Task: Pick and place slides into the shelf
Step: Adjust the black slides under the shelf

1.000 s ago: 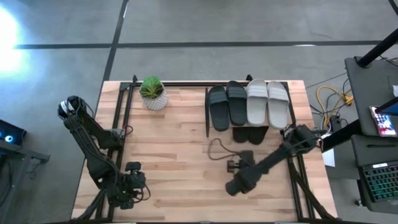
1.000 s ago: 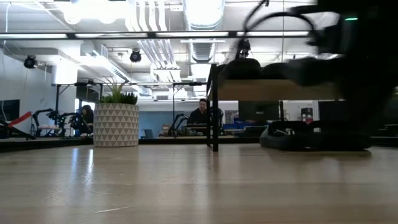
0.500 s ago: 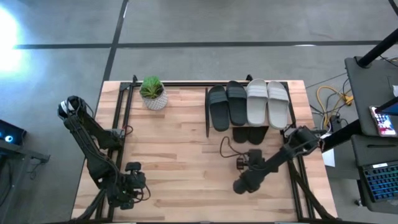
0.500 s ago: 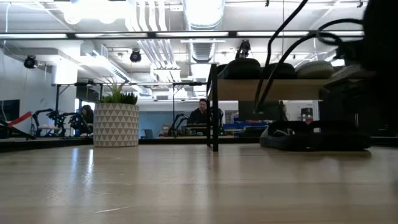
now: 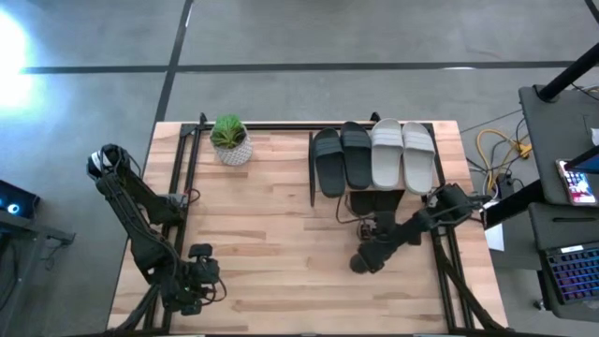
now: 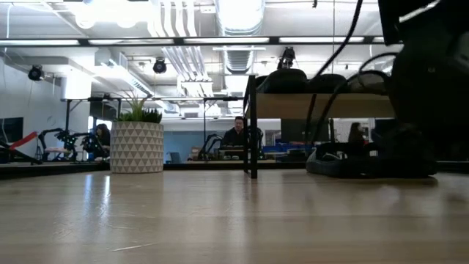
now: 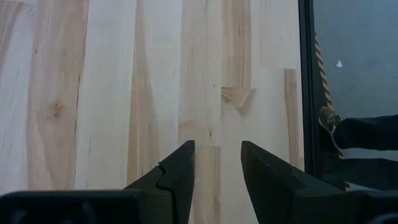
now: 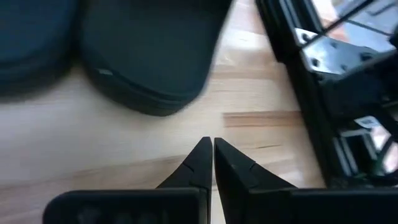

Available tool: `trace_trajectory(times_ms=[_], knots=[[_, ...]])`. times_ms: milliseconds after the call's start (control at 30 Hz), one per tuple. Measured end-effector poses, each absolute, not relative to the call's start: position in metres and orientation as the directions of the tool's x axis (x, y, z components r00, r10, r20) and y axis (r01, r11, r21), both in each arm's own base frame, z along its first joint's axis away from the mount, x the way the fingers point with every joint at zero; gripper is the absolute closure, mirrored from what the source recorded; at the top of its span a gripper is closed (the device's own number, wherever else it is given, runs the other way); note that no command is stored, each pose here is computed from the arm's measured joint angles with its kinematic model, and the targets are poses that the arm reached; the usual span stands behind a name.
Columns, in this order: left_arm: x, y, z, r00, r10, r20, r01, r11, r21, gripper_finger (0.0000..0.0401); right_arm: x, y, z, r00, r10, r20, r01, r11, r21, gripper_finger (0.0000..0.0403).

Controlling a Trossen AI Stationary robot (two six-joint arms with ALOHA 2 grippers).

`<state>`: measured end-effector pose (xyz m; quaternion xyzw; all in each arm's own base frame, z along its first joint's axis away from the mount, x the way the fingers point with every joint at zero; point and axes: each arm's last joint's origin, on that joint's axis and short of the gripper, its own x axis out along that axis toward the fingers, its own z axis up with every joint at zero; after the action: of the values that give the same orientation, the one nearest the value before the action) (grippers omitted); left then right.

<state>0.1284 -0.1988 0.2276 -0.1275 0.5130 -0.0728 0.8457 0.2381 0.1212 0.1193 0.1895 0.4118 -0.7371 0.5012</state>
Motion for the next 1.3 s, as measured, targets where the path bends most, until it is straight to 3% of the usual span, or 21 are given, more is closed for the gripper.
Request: trace_trajectory(times_ms=[433, 533, 633, 767, 833, 933, 1000, 1300], knots=[[0.128, -0.199, 0.228, 0.463, -0.254, -0.849, -0.008, 0.957, -0.291, 0.0286, 0.223, 0.119, 0.114, -0.559, -0.461, -0.69, 0.824, -0.216, -0.523, 0.0394], [0.128, -0.199, 0.228, 0.463, -0.254, -0.849, -0.008, 0.957, -0.291, 0.0286, 0.228, 0.134, 0.127, -0.461, -0.474, -0.75, 0.883, -0.157, -0.443, 0.0394], [0.128, -0.199, 0.227, 0.463, -0.253, -0.849, -0.008, 0.957, -0.29, 0.0286, 0.228, 0.148, 0.145, -0.267, -0.55, -0.791, 0.961, -0.091, -0.261, 0.0394], [0.128, -0.199, 0.228, 0.463, -0.254, -0.849, -0.008, 0.957, -0.29, 0.0286, 0.228, 0.155, 0.164, -0.148, -0.527, -0.837, 0.989, -0.057, -0.139, 0.0394], [0.128, -0.199, 0.227, 0.463, -0.253, -0.849, -0.009, 0.957, -0.29, 0.0286, 0.235, 0.159, 0.172, -0.001, -0.526, -0.85, 1.0, 0.0, -0.001, 0.0394], [0.129, -0.199, 0.228, 0.472, -0.246, -0.846, -0.011, 0.958, -0.285, 0.0286, 0.252, 0.17, 0.187, 0.304, -0.535, -0.788, 0.953, 0.166, 0.255, 0.0394], [0.129, -0.199, 0.228, 0.481, -0.241, -0.843, -0.014, 0.959, -0.283, 0.0286, 0.265, 0.172, 0.197, 0.398, -0.533, -0.747, 0.917, 0.232, 0.323, 0.0394], [0.129, -0.199, 0.228, 0.484, -0.244, -0.84, -0.014, 0.958, -0.286, 0.0286, 0.319, 0.127, 0.186, 0.258, -0.516, -0.817, 0.966, 0.12, 0.23, 0.0394]])
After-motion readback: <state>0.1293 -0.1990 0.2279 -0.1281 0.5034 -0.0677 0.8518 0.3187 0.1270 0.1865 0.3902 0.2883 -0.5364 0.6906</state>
